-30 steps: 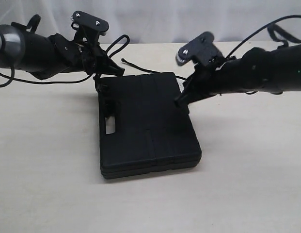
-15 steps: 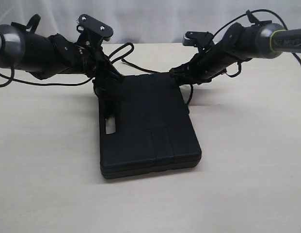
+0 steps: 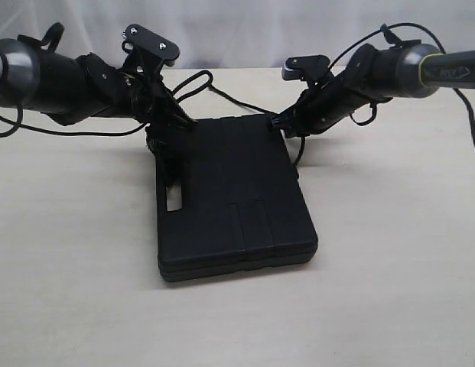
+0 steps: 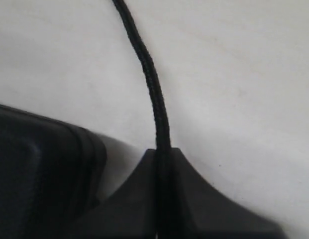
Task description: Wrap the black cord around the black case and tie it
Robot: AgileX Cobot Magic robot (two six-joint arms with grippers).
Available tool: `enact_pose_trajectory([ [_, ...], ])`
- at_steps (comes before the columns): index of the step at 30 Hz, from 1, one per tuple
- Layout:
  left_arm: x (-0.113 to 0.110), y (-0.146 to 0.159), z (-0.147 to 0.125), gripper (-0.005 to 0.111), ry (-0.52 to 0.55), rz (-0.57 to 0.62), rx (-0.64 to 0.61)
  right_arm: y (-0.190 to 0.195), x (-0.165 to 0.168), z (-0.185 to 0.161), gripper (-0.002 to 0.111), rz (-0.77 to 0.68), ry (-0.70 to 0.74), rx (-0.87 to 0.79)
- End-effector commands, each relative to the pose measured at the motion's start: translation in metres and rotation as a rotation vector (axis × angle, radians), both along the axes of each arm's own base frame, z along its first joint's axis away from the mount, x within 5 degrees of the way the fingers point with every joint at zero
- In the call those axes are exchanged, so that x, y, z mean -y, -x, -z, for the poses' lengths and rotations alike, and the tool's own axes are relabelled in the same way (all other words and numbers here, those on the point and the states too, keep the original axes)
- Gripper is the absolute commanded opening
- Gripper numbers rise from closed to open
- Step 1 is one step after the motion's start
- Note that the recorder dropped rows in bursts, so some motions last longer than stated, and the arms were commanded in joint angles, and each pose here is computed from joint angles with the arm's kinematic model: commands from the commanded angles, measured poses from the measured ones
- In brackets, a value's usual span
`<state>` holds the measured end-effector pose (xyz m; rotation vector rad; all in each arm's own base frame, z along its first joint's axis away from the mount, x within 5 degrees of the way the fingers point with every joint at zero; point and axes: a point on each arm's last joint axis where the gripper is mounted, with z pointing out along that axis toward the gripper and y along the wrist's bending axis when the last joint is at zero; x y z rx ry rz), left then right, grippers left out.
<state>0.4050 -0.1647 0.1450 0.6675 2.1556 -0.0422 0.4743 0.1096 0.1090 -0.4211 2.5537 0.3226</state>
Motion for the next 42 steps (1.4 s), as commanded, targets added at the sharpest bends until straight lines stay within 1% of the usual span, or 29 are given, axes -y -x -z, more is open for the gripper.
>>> enact_pose_trajectory([
  [1,0.0,0.0,0.0,0.0,0.0,0.0,0.001,0.008,0.007,-0.013,0.004,0.036,0.034,0.118],
  [6,0.0,0.0,-0.001,0.0,-0.001,-0.004,0.007,0.028,0.008,-0.02,0.004,0.055,0.103,0.262],
  [9,0.0,0.0,-0.001,0.0,-0.001,-0.004,0.007,0.042,-0.002,-0.032,0.004,0.052,0.129,0.369],
  [14,-0.001,-0.001,-0.001,0.0,-0.002,-0.008,0.015,0.07,-0.027,-0.045,0.004,-0.007,0.183,0.53],
  [18,-0.005,-0.005,-0.004,0.0,-0.008,-0.04,0.063,0.093,-0.038,-0.048,0.004,-0.036,0.231,0.649],
  [22,-0.017,-0.012,-0.008,0.0,-0.016,-0.097,0.12,0.104,-0.042,-0.045,0.004,-0.076,0.253,0.645],
  [27,-0.04,-0.018,-0.007,0.0,0.007,-0.166,0.1,0.107,-0.043,-0.038,0.004,-0.117,0.27,0.6],
  [30,-0.048,-0.019,-0.005,0.0,0.026,-0.19,0.077,0.109,-0.044,-0.035,0.004,-0.186,0.309,0.573],
  [32,-0.047,-0.019,-0.005,0.0,0.027,-0.185,0.068,0.111,-0.044,-0.032,0.004,-0.232,0.335,0.556],
  [36,-0.045,-0.018,-0.004,0.0,0.028,-0.176,0.062,0.112,-0.045,-0.031,0.004,-0.258,0.343,0.538],
  [42,-0.039,-0.016,-0.003,0.0,0.031,-0.157,0.048,0.11,-0.045,-0.033,0.004,-0.232,0.334,0.557],
])
